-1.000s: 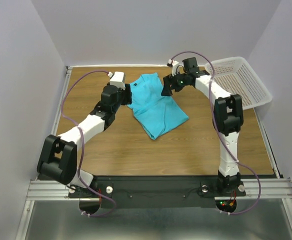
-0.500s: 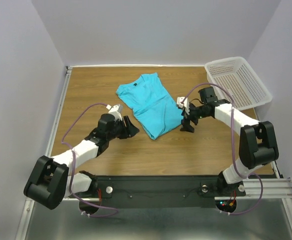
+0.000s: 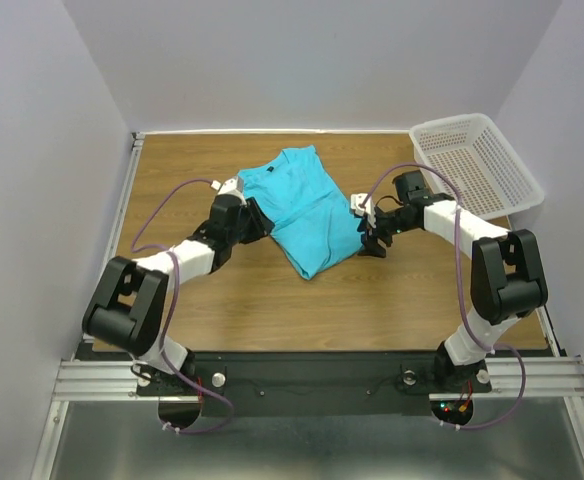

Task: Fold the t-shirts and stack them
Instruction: Fold the tshirt

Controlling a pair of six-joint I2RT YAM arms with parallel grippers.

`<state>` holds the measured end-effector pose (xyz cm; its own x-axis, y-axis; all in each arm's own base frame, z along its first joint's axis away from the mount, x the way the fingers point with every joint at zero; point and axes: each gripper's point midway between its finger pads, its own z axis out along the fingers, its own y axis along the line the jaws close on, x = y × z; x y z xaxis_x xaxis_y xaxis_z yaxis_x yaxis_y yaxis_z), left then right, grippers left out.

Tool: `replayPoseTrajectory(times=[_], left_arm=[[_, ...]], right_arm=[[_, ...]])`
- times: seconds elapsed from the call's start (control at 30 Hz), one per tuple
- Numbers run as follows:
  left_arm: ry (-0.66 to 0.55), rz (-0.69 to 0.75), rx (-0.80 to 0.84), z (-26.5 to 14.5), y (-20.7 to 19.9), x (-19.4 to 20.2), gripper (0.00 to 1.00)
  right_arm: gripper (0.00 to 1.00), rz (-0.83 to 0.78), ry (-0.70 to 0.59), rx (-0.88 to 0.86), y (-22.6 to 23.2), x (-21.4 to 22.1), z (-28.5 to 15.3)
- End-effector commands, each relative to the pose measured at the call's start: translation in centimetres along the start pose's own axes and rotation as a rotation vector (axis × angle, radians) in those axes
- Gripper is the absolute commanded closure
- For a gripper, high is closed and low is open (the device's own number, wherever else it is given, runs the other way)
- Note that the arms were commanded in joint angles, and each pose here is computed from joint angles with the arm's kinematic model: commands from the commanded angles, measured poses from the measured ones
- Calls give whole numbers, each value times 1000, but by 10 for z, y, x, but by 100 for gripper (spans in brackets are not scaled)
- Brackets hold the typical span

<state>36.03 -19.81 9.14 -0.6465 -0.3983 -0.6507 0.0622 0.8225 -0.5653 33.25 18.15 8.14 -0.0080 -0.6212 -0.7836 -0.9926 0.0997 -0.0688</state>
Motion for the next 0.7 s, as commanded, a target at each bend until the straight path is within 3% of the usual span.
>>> replayPoseTrajectory(times=[0.0, 0.3, 0.67], left_arm=[[-55, 67, -30, 17, -1, -32, 51], [82, 167, -18, 40, 3, -15, 57], [183, 258, -61, 54, 21, 1, 53]], right_arm=[[27, -2, -46, 15, -4, -21, -7], [31, 46, -46, 5, 0, -18, -4], [32, 83, -51, -18, 4, -13, 1]])
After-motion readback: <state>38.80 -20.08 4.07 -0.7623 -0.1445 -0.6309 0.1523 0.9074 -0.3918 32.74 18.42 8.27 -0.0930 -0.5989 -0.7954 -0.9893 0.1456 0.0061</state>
